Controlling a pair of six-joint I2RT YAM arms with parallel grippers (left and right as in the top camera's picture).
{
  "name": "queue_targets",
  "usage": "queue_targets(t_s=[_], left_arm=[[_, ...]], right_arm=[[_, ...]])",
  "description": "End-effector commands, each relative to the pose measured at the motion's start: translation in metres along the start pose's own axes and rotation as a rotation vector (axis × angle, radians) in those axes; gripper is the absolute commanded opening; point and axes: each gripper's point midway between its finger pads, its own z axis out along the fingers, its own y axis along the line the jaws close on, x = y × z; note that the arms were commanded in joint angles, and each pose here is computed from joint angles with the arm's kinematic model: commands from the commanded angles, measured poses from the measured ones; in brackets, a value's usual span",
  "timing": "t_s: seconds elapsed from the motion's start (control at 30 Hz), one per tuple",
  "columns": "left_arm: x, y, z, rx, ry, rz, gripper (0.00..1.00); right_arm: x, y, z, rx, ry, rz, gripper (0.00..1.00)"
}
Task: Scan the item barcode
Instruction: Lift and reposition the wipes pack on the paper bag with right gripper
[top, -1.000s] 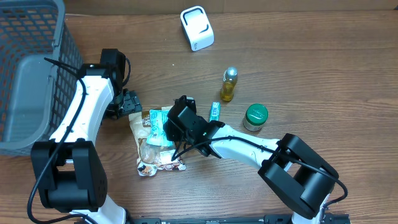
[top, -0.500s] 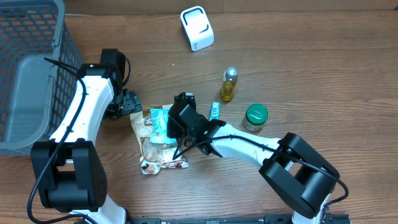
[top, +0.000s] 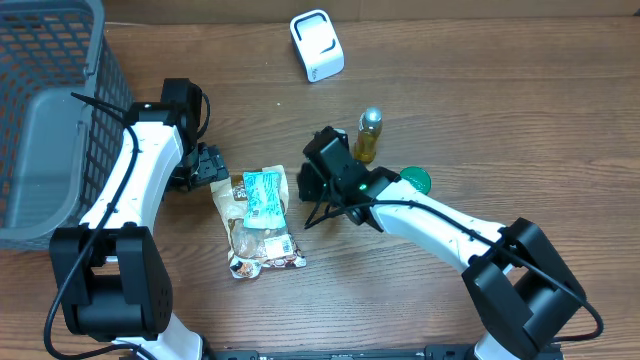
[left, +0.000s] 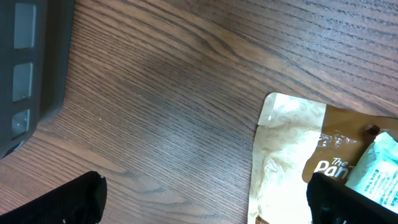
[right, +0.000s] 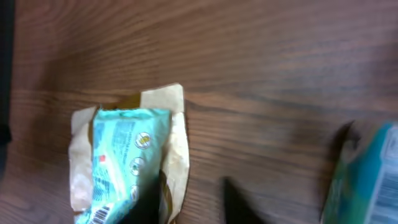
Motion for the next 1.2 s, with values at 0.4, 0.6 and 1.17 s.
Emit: queue_targets(t_s=[0.4, 0.6, 1.17], left_arm=[[0.000, 0.005, 0.005, -0.025, 0.006, -0.010, 1.00], [0.000, 0.005, 0.005, -0.026, 0.006, -0.010, 1.00], [0.000, 0.005, 0.005, -0.026, 0.006, -0.010, 0.99]], right_arm=[[0.015, 0.042, 0.022, -0.135, 0.001, -0.177, 0.40], [0.039, 0.039, 0.049, -0.127, 0.047, -0.226, 0.39], [-0.011, 0.070, 0.001, -0.239, -0.094, -0.235, 0.04]])
